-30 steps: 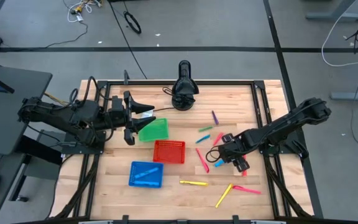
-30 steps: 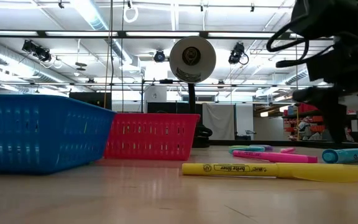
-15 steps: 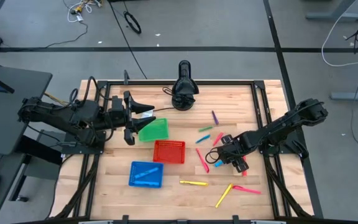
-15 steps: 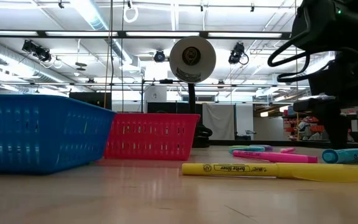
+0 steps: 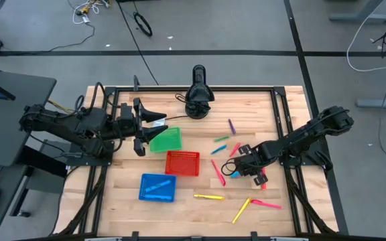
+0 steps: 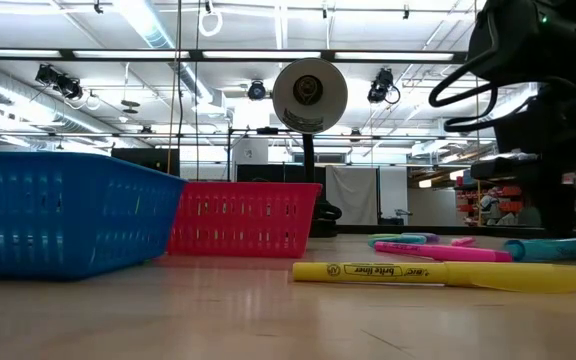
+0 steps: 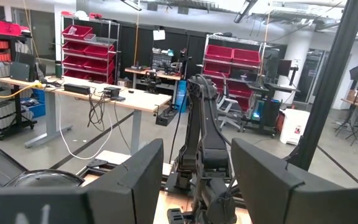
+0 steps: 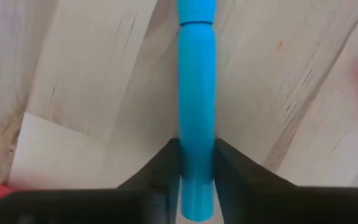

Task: Pick & Place Markers
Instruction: Put the blue highlighter pen into the blue bin

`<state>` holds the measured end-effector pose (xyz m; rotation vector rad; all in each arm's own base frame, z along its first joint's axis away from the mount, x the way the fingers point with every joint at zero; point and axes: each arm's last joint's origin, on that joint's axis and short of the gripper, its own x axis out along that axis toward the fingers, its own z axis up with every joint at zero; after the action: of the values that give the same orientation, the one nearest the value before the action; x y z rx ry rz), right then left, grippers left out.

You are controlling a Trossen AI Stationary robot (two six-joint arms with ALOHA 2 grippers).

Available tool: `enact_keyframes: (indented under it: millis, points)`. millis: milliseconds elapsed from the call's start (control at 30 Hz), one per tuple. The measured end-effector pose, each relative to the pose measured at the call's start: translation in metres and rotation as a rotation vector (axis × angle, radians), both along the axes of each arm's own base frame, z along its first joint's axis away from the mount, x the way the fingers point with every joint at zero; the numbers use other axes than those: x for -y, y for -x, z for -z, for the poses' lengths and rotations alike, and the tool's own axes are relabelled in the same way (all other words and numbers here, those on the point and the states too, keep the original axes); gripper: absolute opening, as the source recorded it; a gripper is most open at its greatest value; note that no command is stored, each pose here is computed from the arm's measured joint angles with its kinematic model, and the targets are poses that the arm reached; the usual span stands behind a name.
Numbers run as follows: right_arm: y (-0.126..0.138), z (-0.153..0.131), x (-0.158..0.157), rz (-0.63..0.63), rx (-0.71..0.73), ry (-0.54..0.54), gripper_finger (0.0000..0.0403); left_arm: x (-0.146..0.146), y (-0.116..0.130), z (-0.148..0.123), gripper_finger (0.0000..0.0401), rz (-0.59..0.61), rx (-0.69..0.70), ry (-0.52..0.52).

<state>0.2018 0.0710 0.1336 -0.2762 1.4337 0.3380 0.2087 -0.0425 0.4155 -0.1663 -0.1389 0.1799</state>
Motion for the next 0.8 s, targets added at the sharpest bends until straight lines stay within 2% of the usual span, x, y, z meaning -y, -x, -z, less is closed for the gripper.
enact_keyframes:
  millis: [100, 300, 800]
  points:
    - [0.0, 0.0, 0.0, 0.019, -0.001, -0.002, 0.0063, 0.0, 0.0, 0.0, 0.0195, 0.0, 0.0, 0.0]
    - [-0.005, -0.01, -0.001, 0.057, -0.025, 0.018, 0.0059, 0.0, 0.0, 0.0, 0.0195, 0.0, 0.0, 0.0]
    - [-0.04, -0.075, -0.008, 0.145, 0.203, 0.025, 0.0055, 0.0, 0.0, 0.0, 0.0195, 0.0, -0.001, 0.0]
